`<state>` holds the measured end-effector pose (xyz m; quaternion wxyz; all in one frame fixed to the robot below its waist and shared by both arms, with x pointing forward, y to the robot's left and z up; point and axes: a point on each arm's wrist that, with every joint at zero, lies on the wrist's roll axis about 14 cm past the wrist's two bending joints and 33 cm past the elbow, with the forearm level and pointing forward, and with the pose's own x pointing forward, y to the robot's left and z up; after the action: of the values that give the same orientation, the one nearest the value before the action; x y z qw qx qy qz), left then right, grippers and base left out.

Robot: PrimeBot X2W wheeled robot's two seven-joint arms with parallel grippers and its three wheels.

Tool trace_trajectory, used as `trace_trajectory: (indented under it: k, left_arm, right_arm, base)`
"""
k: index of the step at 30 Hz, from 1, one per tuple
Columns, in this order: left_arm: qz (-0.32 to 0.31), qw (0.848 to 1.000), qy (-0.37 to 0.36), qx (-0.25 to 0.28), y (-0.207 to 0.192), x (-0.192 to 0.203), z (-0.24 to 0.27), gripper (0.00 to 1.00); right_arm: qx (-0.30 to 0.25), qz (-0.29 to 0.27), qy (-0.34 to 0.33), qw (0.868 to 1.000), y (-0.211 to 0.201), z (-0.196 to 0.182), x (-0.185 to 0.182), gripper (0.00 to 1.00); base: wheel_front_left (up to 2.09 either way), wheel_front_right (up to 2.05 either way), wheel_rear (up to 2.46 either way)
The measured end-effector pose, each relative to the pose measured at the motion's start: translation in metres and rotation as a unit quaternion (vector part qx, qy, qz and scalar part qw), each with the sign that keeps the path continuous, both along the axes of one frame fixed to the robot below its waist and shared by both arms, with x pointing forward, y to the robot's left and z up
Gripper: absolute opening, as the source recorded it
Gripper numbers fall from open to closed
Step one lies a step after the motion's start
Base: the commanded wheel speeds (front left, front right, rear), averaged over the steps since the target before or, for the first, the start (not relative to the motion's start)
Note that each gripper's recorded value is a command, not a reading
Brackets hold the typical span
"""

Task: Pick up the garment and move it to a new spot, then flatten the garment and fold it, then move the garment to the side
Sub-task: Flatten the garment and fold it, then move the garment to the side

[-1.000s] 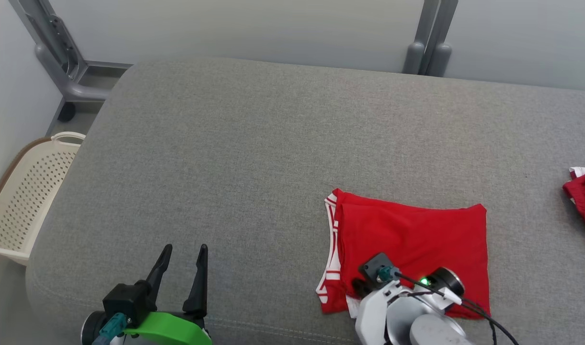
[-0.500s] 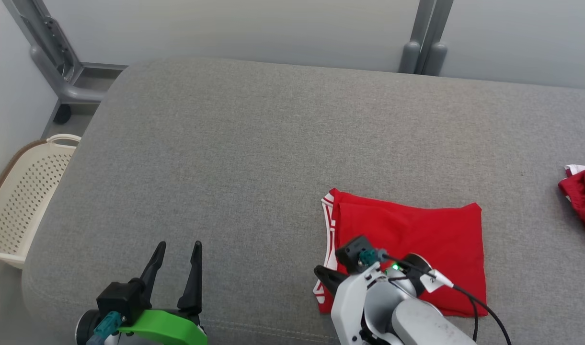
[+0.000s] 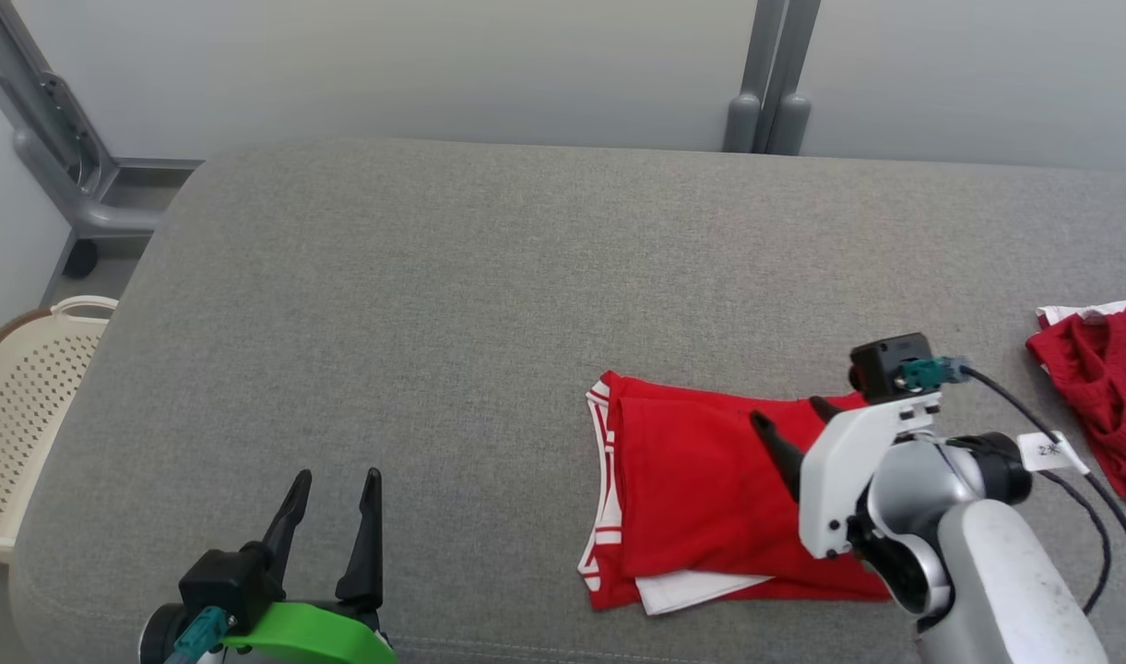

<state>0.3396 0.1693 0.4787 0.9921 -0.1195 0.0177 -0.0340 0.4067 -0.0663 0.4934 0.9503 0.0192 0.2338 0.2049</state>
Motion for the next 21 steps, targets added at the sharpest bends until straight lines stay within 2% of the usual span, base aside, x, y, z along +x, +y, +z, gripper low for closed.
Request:
trace_trajectory:
  k: [5, 11, 16, 21]
  left_arm:
    - [-0.007, 1.000, -0.007, 0.005, -0.004, 0.005, 0.004, 1.00]
    - [-0.007, 1.000, -0.013, 0.010, -0.004, 0.010, 0.008, 1.00]
    - [-0.008, 1.000, -0.019, 0.015, -0.004, 0.012, 0.010, 1.00]
    - [-0.004, 0.999, -0.024, 0.020, -0.001, 0.015, 0.013, 1.00]
  right_arm:
    - [-0.028, -0.066, 0.015, 0.997, -0.048, -0.004, -0.003, 1.00]
    - [-0.035, -0.113, 0.042, 0.992, -0.081, -0.016, -0.008, 1.00]
    - [-0.037, -0.140, 0.081, 0.986, -0.099, -0.039, -0.017, 1.00]
    - [-0.026, -0.143, 0.117, 0.982, -0.099, -0.064, -0.022, 1.00]
  base:
    - [0.00, 0.00, 0.00]
    - [0.00, 0.00, 0.00]
    - [0.00, 0.00, 0.00]
    - [0.00, 0.00, 0.00]
